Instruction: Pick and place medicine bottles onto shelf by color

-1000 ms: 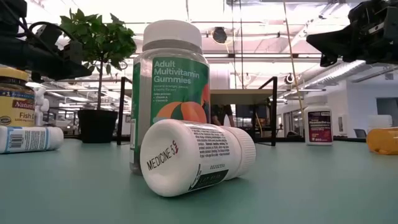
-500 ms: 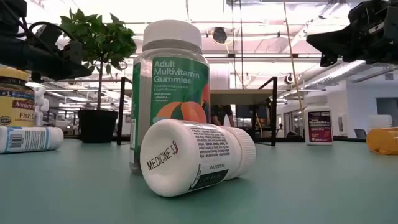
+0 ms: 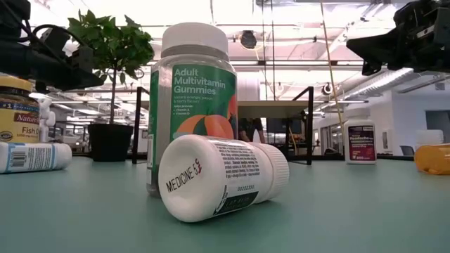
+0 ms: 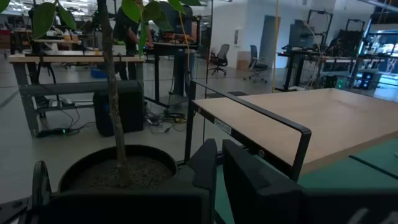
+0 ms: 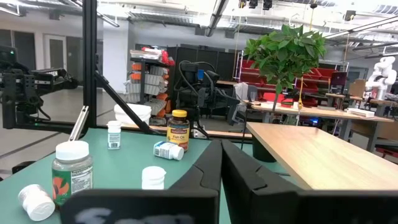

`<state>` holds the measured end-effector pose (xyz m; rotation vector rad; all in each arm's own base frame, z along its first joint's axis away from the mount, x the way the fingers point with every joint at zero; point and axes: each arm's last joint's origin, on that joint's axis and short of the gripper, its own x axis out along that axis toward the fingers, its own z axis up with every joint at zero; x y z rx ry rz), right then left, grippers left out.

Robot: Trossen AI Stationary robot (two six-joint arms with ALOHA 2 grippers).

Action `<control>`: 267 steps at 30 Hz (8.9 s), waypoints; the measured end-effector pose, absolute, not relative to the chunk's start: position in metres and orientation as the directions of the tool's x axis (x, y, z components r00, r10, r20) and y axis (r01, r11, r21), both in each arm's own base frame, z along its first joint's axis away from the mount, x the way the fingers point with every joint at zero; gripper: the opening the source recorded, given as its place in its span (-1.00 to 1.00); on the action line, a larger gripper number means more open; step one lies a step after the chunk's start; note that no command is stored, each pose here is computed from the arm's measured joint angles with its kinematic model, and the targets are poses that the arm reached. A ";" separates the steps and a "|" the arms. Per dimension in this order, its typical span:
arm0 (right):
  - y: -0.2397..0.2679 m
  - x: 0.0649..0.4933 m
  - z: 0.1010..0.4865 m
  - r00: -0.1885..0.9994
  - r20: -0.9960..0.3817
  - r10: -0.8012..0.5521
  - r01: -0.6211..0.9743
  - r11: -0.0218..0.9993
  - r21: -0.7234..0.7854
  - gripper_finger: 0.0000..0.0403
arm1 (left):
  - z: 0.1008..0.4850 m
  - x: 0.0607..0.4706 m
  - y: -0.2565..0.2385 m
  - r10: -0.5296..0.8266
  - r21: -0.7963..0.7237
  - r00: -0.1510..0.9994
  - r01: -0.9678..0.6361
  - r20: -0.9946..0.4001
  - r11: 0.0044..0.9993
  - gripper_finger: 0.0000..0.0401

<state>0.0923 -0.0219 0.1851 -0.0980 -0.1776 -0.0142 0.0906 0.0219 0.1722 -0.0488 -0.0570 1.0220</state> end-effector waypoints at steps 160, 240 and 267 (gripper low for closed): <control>-0.022 0.151 0.178 0.958 0.195 -0.209 0.150 0.948 0.279 0.33 | 0.338 0.167 -0.011 0.104 -0.068 0.204 -0.690 -0.973 0.721 0.08; -0.026 0.151 0.168 0.937 0.092 -0.337 0.304 0.916 0.261 0.33 | 0.450 0.252 0.175 0.464 0.258 0.264 -0.558 -0.845 0.789 0.55; -0.014 0.153 0.169 0.985 0.107 -0.137 0.104 0.957 0.271 0.33 | 0.324 0.319 -0.118 0.263 0.088 0.610 -0.302 -0.747 0.949 0.55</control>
